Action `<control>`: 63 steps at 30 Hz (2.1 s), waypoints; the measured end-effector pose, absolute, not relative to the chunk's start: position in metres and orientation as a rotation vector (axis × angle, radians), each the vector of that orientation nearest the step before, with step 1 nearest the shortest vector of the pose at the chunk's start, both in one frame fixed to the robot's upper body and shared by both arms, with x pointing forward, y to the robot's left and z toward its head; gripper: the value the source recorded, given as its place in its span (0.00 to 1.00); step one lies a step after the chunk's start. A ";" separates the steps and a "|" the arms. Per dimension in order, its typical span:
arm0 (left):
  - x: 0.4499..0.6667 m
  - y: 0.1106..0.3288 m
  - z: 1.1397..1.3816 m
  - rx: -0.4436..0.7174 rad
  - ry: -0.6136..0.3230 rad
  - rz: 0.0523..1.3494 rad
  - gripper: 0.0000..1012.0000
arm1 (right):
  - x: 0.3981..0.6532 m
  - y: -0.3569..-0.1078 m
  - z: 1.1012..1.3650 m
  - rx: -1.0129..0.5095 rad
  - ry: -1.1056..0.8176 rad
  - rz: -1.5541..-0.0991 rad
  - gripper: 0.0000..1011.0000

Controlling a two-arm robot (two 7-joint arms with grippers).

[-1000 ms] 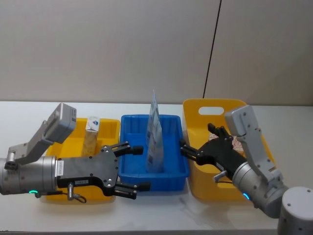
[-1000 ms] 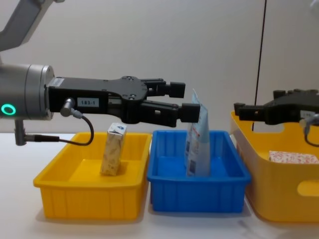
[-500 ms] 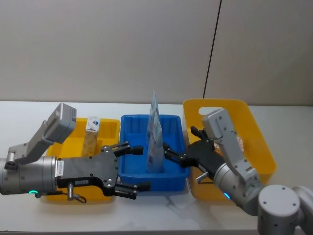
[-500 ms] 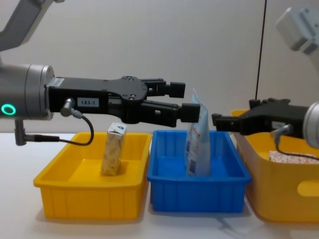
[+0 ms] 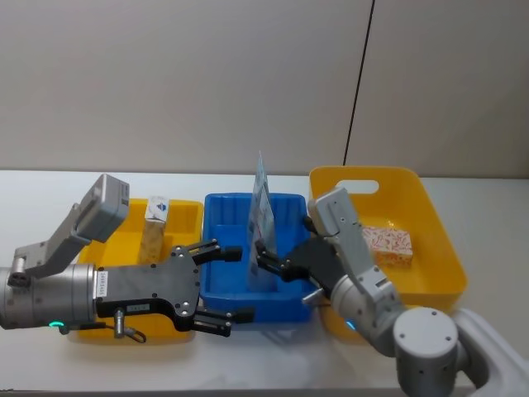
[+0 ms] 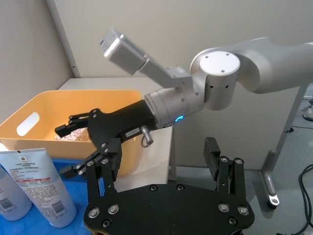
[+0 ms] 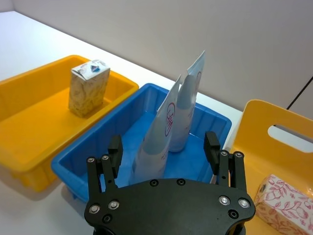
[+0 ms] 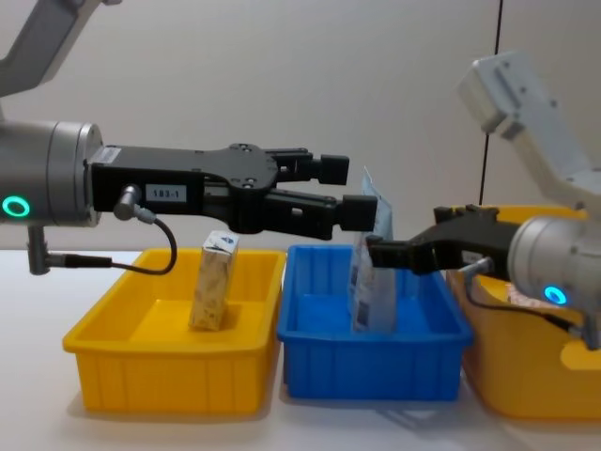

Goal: Bimanual collaborative sorting of washing and personal care products

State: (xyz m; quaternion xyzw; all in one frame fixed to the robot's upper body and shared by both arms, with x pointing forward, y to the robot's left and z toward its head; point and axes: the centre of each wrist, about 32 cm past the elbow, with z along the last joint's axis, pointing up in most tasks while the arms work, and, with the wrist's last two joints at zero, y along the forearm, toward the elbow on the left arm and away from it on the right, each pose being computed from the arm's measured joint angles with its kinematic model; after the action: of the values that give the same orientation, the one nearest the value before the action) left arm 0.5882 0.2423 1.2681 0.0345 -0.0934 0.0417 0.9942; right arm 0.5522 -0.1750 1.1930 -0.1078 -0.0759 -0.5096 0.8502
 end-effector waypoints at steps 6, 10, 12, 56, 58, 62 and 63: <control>0.588 0.242 1.268 0.069 -0.187 0.084 0.99 | 0.563 -0.165 1.187 -0.232 -0.167 -1.090 0.99; 0.588 0.242 1.268 0.069 -0.187 0.084 0.99 | 0.569 -0.158 1.184 -0.231 -0.172 -1.101 0.99; 0.588 0.242 1.268 0.069 -0.187 0.084 0.99 | 0.572 -0.156 1.185 -0.228 -0.175 -1.104 0.99; 0.588 0.242 1.268 0.069 -0.187 0.084 0.99 | 0.587 -0.139 1.190 -0.213 -0.157 -1.149 0.00; 0.588 0.242 1.268 0.069 -0.187 0.084 0.99 | 0.587 -0.139 1.193 -0.203 -0.159 -1.152 0.00; 0.588 0.242 1.268 0.069 -0.187 0.084 0.99 | 0.586 -0.140 1.198 -0.182 -0.160 -1.153 0.00; 0.588 0.242 1.268 0.069 -0.187 0.084 0.99 | 0.586 -0.140 1.200 -0.176 -0.159 -1.152 0.00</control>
State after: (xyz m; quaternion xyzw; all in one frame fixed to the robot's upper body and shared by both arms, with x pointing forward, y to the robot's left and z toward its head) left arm 0.5882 0.2423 1.2681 0.0345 -0.0934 0.0417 0.9942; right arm 0.5862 -0.1396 1.1998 -0.0829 -0.0750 -0.5433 0.8320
